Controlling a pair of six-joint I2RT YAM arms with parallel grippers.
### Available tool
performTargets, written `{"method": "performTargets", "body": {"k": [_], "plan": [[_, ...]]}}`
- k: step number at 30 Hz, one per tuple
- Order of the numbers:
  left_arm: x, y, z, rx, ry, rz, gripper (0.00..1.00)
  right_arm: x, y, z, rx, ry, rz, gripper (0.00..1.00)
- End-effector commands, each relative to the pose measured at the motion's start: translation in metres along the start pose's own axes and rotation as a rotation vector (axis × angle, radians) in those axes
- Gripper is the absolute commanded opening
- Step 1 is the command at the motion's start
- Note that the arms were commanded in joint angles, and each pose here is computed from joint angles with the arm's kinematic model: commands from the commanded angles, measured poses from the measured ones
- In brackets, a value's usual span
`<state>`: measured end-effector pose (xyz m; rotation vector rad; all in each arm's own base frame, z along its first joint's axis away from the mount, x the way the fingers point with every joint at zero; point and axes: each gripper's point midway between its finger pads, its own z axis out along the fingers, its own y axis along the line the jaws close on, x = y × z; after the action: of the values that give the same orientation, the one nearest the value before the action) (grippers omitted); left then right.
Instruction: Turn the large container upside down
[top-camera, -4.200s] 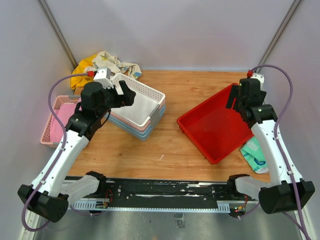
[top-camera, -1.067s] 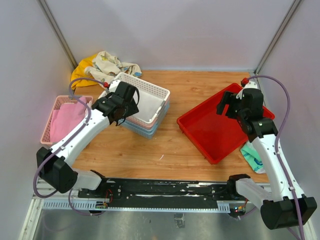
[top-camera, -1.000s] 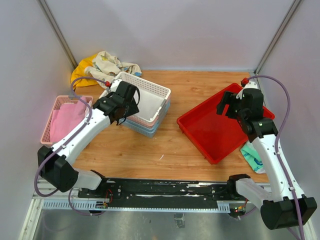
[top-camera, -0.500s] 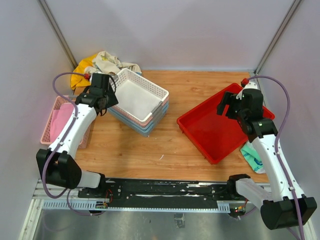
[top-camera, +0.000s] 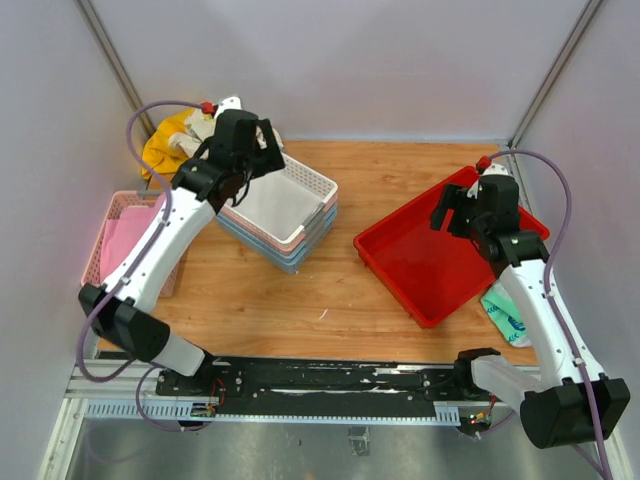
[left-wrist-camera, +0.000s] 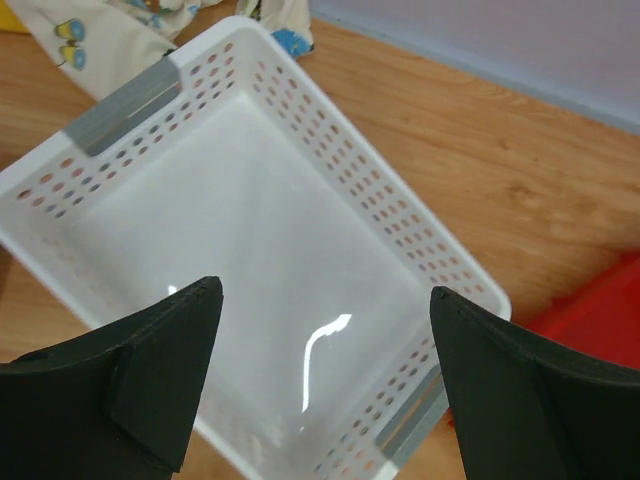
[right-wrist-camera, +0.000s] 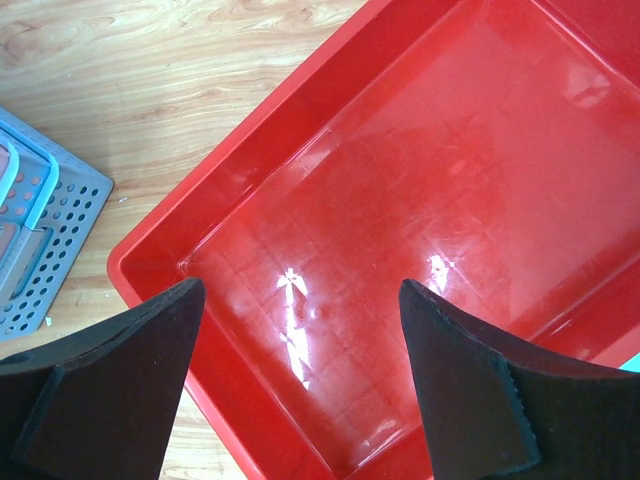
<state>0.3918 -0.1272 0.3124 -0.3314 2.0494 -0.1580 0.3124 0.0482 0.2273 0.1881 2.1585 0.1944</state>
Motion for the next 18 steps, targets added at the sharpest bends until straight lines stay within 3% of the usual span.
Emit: {"method": "performTargets", "body": {"k": [1,5,11,18], "plan": [[0.003,-0.029,0.044,-0.041,0.007,-0.097,0.9,-0.001,0.01,-0.002,-0.038,0.001,0.016,0.8],[0.003,-0.061,0.073,-0.06,-0.011,-0.151,0.93,-0.001,0.007,-0.007,-0.028,-0.006,0.01,0.8],[0.029,-0.065,0.113,-0.129,0.02,-0.169,0.91,-0.002,0.001,-0.014,-0.005,-0.022,-0.009,0.8],[0.07,-0.046,0.123,-0.181,0.108,-0.092,0.7,0.002,0.001,-0.011,-0.008,-0.001,-0.011,0.8]]}}
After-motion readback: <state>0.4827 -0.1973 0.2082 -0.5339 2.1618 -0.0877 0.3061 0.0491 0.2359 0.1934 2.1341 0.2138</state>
